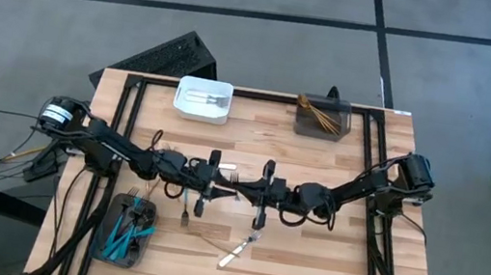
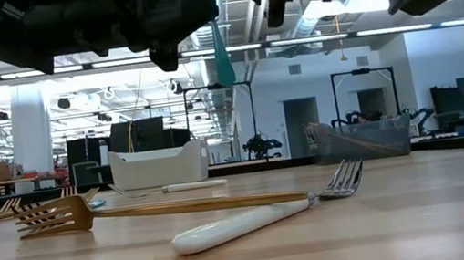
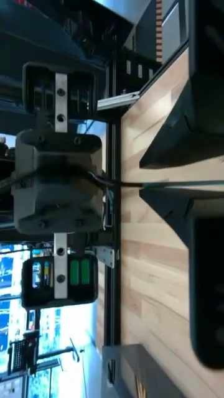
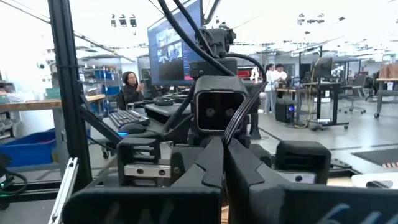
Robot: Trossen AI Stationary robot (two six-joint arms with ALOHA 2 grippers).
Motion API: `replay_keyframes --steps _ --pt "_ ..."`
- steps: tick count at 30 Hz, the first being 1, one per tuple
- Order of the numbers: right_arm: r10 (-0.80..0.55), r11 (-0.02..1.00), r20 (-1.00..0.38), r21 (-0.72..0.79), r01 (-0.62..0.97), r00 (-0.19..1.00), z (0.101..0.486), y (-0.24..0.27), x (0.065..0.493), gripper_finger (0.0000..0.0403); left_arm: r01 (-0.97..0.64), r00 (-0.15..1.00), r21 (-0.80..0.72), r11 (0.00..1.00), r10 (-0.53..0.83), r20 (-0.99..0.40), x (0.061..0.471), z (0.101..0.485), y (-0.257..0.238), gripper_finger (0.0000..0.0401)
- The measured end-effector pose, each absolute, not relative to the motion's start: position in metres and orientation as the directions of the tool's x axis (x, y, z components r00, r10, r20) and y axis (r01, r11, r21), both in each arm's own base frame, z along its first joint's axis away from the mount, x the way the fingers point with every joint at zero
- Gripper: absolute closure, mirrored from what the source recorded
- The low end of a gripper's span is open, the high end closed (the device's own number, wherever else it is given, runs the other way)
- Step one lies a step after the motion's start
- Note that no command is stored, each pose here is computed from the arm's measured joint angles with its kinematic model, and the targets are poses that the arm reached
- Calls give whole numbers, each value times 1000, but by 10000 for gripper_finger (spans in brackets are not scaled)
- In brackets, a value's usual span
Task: Sort silverware by color (type)
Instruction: Put the blue fork into the bottom black bin
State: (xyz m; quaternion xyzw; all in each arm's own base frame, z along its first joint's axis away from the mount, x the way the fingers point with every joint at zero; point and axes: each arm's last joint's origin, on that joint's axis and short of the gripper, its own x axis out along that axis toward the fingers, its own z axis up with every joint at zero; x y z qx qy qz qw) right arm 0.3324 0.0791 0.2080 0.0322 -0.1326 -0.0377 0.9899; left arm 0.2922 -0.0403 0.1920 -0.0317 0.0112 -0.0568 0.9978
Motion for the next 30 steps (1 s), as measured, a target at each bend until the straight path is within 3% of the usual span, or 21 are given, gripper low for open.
replay_keyframes --steps 4,9,14,20,25,30 --pt "-83 995 261 69 67 962 209 79 333 380 115 993 -63 991 -116 -16 292 192 -40 394" --pt "-108 991 241 100 86 965 208 79 334 335 72 997 -57 996 -73 -26 292 191 -39 399" --pt "-223 971 230 142 194 947 210 81 331 289 -22 990 -60 998 13 -142 282 195 -38 400" --pt "-318 948 187 81 308 930 218 93 322 261 -141 937 -83 986 106 -334 238 217 -51 401" --pt "-365 931 146 49 362 919 216 96 320 258 -243 865 -250 937 93 -492 195 224 -58 401" --pt "-366 930 83 62 362 927 209 94 321 262 -288 833 -353 890 51 -551 163 228 -69 401"
